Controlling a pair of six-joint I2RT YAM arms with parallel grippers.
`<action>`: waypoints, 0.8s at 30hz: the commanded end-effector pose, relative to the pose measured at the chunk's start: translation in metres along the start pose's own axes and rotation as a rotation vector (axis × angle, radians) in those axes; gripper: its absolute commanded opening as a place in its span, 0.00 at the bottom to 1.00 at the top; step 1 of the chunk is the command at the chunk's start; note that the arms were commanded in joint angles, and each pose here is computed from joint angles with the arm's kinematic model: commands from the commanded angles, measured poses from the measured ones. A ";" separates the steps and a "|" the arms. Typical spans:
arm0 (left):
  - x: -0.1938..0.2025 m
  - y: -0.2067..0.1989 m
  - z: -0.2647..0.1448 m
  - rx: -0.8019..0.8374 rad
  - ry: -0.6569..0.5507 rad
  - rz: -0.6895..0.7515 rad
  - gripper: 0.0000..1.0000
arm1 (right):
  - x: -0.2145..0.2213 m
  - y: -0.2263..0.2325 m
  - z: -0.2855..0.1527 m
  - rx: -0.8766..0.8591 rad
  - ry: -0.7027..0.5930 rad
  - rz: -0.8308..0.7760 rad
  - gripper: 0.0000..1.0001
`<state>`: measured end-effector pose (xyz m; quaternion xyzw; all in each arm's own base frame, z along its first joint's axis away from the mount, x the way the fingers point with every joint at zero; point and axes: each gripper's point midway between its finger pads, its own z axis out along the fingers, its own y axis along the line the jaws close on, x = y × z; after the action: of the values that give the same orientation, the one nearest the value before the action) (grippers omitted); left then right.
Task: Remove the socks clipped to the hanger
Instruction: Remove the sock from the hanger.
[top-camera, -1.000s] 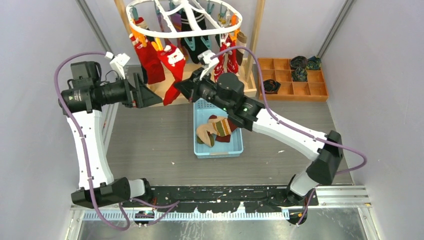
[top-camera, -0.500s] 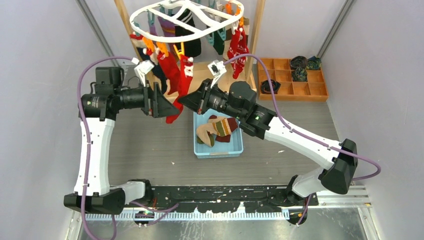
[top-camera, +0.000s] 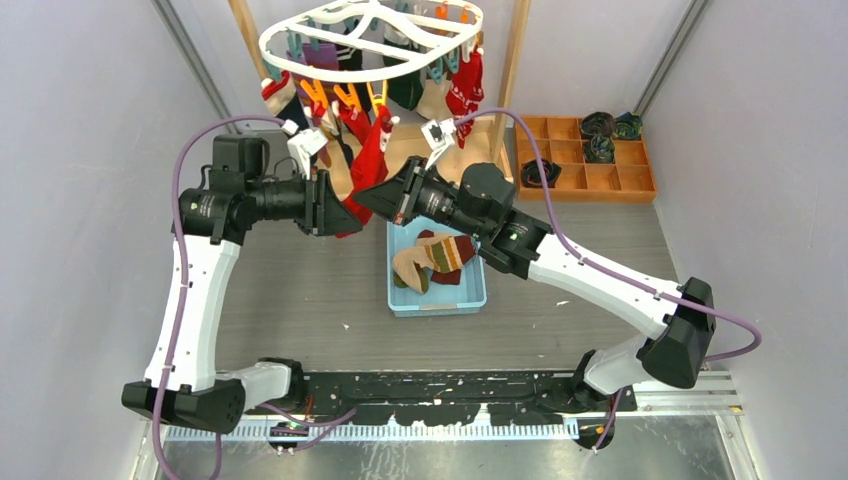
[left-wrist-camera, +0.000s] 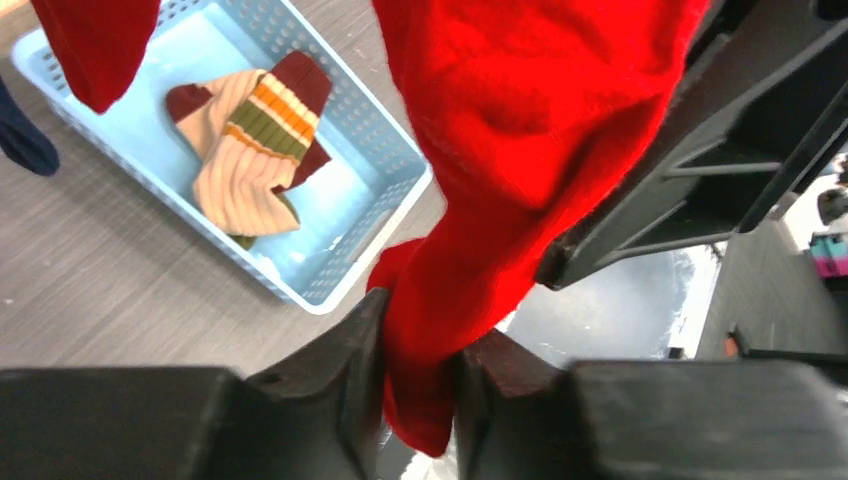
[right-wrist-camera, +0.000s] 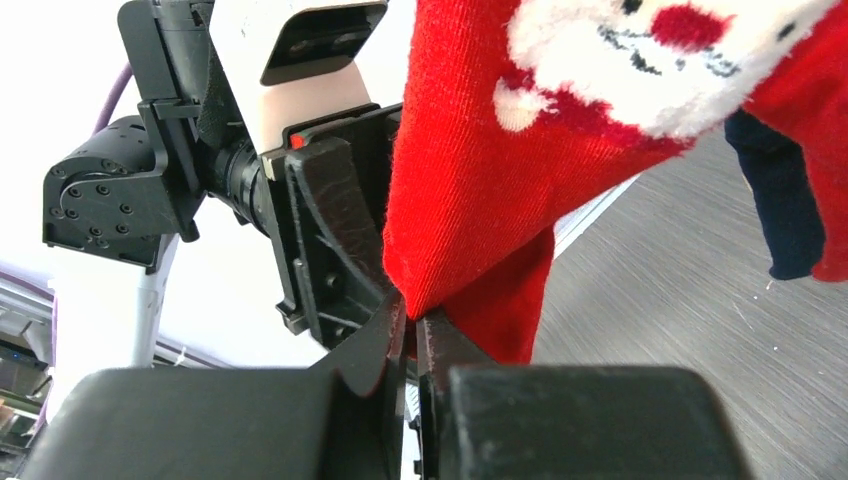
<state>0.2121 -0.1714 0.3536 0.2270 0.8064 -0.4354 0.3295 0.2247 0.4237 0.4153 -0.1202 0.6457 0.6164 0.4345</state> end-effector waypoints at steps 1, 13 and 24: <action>-0.011 0.005 -0.002 -0.082 -0.060 0.087 0.16 | -0.025 0.031 -0.014 -0.058 -0.068 0.018 0.17; 0.005 0.004 0.010 -0.165 -0.035 0.165 0.00 | -0.107 -0.005 -0.039 0.385 -0.219 -0.318 0.80; 0.006 -0.006 0.005 -0.167 -0.042 0.199 0.00 | -0.129 -0.001 0.007 0.387 -0.058 -0.496 0.85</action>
<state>0.2075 -0.1780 0.3334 0.2595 0.8251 -0.3380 0.3709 0.3003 0.3744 0.5255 -0.1118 0.6629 0.3967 0.6250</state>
